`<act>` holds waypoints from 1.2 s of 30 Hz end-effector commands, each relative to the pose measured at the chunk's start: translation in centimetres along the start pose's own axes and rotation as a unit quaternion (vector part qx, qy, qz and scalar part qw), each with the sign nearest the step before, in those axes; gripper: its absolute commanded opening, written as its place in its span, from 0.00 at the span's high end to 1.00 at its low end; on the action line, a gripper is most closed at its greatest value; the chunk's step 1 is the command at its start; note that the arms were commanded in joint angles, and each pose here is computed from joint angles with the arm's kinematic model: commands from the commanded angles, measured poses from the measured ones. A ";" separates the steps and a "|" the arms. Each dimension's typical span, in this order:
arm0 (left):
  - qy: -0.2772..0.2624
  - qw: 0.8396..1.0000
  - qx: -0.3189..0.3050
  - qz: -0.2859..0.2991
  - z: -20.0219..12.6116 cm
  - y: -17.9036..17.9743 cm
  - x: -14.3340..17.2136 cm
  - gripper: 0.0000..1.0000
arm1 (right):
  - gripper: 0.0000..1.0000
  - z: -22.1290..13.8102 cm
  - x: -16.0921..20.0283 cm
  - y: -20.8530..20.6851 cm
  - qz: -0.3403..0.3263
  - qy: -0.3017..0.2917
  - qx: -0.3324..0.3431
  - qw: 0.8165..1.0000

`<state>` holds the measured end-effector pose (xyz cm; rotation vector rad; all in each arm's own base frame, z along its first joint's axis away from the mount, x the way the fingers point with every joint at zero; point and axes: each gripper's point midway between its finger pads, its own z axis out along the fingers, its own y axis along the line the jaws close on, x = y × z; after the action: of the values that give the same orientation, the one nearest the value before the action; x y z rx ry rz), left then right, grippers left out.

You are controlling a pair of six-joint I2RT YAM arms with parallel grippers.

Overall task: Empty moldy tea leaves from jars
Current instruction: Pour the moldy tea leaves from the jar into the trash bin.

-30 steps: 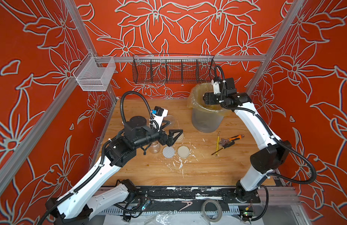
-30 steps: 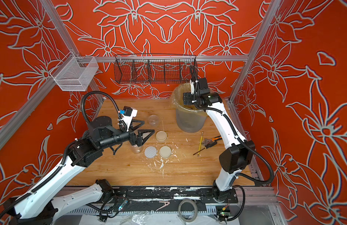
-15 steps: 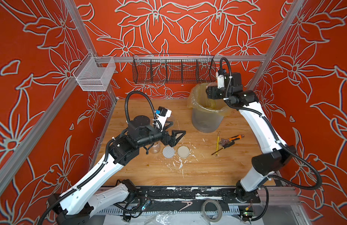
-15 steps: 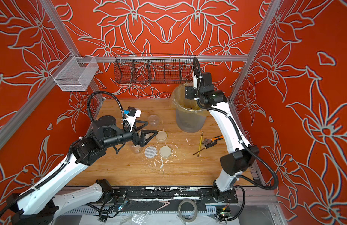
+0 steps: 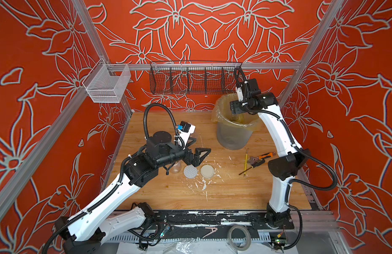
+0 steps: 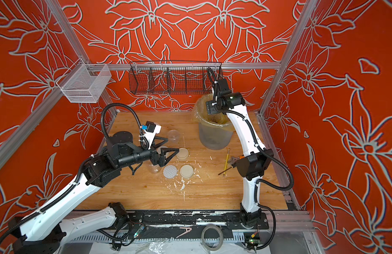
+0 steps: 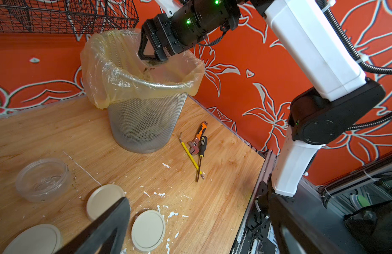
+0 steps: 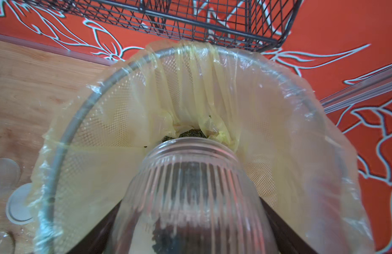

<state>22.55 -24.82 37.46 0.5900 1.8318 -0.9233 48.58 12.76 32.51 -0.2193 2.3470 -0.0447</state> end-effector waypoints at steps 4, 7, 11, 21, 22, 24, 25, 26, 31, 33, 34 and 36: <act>-0.010 1.000 0.005 0.014 -0.3 -0.6 -0.9 0.03 | 0.80 -2.6 -0.8 0.5 -0.004 -0.024 -0.015 1.000; -0.010 1.000 0.004 0.015 -0.3 -0.6 -0.9 0.03 | 0.80 -4.4 -2.0 0.6 0.009 -0.061 -0.028 0.998; -0.011 1.000 0.004 0.016 -0.4 -0.6 -1.0 0.02 | 0.81 -7.5 -3.5 -0.1 0.037 -0.130 -0.030 0.990; -0.012 1.000 0.010 0.020 -0.3 -0.9 -1.0 0.03 | 0.79 -2.8 0.2 0.4 -0.006 0.003 -0.021 1.000; -0.012 1.000 0.011 0.018 -0.2 -0.9 -0.9 0.03 | 0.79 -1.8 1.3 0.9 -0.011 0.043 -0.025 0.999; -0.012 1.000 0.014 0.015 -0.2 -1.0 -0.8 0.03 | 0.79 -0.4 2.2 1.1 -0.014 0.078 -0.025 0.997; -0.011 1.000 0.015 0.014 -0.2 -1.0 -0.7 0.03 | 0.79 0.1 2.3 1.3 -0.017 0.084 -0.023 0.996; -0.010 1.000 0.013 0.013 -0.2 -1.0 -0.5 0.02 | 0.80 0.5 2.3 1.2 -0.019 0.085 -0.019 0.996; -0.014 1.000 0.010 0.015 -0.6 -0.9 -0.3 0.03 | 0.80 1.0 2.1 0.4 -0.032 0.073 0.006 0.997; -0.017 1.000 0.007 0.016 -0.6 -0.8 -0.3 0.02 | 0.80 1.0 2.2 -0.3 -0.040 0.073 0.026 0.996; -0.018 1.000 0.007 0.016 -0.6 -0.8 -0.3 0.03 | 0.80 1.0 2.3 -0.6 -0.044 0.075 0.036 0.996; -0.015 1.000 0.008 0.018 -0.4 -0.8 -0.3 0.03 | 0.80 0.8 2.4 -1.3 -0.051 0.080 0.054 0.994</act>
<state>21.90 -24.90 37.49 0.6117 1.8150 -0.9192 48.80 12.76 25.56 -0.3015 2.5890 -0.1552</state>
